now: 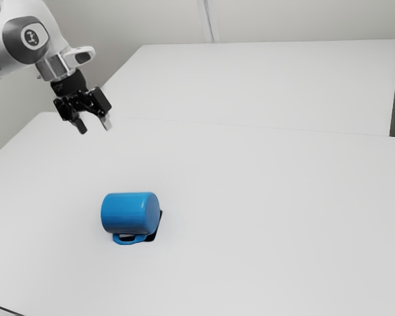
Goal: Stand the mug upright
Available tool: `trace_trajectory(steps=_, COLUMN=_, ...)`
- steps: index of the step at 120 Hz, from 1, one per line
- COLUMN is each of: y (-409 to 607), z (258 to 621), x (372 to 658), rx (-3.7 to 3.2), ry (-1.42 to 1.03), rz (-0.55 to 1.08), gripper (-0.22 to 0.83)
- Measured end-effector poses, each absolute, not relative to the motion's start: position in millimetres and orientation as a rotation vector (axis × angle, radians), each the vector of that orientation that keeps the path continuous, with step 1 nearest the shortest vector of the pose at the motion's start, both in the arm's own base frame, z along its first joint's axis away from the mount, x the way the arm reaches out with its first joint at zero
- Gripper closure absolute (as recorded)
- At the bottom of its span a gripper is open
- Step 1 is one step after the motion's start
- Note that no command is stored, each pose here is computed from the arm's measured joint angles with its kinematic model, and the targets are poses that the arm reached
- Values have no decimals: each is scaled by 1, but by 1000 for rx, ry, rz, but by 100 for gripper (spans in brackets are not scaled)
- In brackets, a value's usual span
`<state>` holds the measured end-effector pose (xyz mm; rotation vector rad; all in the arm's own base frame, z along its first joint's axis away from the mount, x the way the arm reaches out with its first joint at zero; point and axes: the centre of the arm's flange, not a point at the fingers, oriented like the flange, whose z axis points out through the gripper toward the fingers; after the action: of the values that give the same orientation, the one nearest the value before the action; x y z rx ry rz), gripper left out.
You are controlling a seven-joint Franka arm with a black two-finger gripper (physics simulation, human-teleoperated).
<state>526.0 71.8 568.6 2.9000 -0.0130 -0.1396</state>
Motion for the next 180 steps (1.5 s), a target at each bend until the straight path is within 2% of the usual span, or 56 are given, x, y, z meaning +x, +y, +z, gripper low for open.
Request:
trace_trajectory(steps=22, y=171, z=524, x=474, rx=2633, ry=289, rz=-152, gripper=0)
trace_trajectory(steps=53, y=197, z=438, x=436, rx=2346, ry=395, rz=-111, gripper=0)
trace_trajectory(steps=108, y=211, z=306, x=434, rx=2009, ry=421, rz=89, gripper=0)
trace_trajectory(steps=137, y=194, z=287, x=424, rx=1916, ry=304, rz=127, gripper=0)
trace_trajectory(steps=163, y=173, z=281, x=427, rx=1852, ry=215, rz=159, gripper=0)
trace_trajectory(steps=168, y=172, z=280, x=427, rx=1844, ry=205, rz=169, gripper=6)
trace_trajectory(steps=180, y=171, z=280, x=428, rx=1833, ry=184, rz=199, gripper=34)
